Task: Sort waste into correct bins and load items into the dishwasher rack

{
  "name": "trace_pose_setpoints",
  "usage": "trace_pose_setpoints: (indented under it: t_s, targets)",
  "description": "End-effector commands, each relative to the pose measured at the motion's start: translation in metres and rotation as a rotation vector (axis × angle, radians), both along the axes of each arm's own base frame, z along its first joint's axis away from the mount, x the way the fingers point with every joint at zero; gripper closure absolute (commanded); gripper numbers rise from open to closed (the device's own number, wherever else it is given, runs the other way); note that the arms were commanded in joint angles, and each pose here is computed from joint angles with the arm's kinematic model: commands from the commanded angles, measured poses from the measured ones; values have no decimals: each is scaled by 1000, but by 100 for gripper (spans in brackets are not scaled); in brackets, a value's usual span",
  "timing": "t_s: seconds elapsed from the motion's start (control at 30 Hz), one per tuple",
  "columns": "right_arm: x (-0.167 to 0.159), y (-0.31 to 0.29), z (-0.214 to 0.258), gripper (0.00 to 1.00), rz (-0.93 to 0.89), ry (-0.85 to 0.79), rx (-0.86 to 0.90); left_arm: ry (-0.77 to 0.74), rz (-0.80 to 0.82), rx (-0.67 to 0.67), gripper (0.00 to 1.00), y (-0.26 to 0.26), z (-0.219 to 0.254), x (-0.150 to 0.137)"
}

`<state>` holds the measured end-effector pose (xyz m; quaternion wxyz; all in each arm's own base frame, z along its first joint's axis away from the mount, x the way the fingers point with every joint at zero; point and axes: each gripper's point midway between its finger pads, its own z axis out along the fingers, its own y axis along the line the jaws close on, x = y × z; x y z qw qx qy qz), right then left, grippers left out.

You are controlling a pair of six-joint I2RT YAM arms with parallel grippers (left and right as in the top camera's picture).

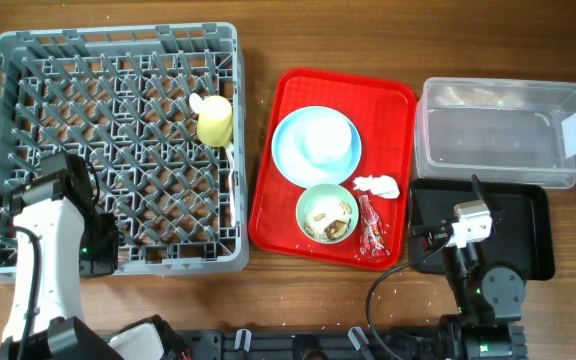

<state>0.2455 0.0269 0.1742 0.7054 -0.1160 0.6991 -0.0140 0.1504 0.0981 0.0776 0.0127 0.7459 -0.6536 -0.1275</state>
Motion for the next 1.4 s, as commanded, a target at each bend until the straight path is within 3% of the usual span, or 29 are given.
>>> trace_pose_setpoints:
  t_s: [0.0,0.23,0.27,0.37,0.47,0.53,0.73,0.83,0.87,0.9,1.13,1.23,1.3,1.33,1.37]
  targets:
    - [0,0,1,0,1,-7,1,3,1,24,58,4,11,3]
    - [0,0,1,0,1,-7,1,18,-4,57,53,11,47,4]
    - [0,0,1,0,1,-7,1,-4,0,43,55,9,46,8]
    - [0,0,1,0,1,-7,1,-25,-36,19,77,3,44,15]
    - [0,0,1,0,1,-7,1,-65,-215,28,96,-3,42,37]
    - [0,0,1,0,1,-7,1,-67,-286,46,96,-9,41,47]
    - [0,0,1,0,1,-7,1,-480,-732,35,96,-78,66,162]
    - [0,0,1,0,1,-7,1,-639,-816,67,85,-109,84,196]
    - [0,0,1,0,1,-7,1,-662,-824,71,62,-112,87,200]
    - [0,0,1,0,1,-7,1,-665,-828,70,0,-114,87,201]
    - [0,0,1,0,1,-7,1,-662,-828,69,0,-114,87,200]
    - [0,0,1,0,1,-7,1,-833,-807,168,0,-110,116,236]
    - [0,0,1,0,1,-7,1,-795,-827,101,0,-118,106,226]
    - [0,0,1,0,1,-7,1,-779,-851,98,0,-118,104,223]
    - [0,0,1,0,1,-7,1,-799,-1010,65,0,-133,107,226]
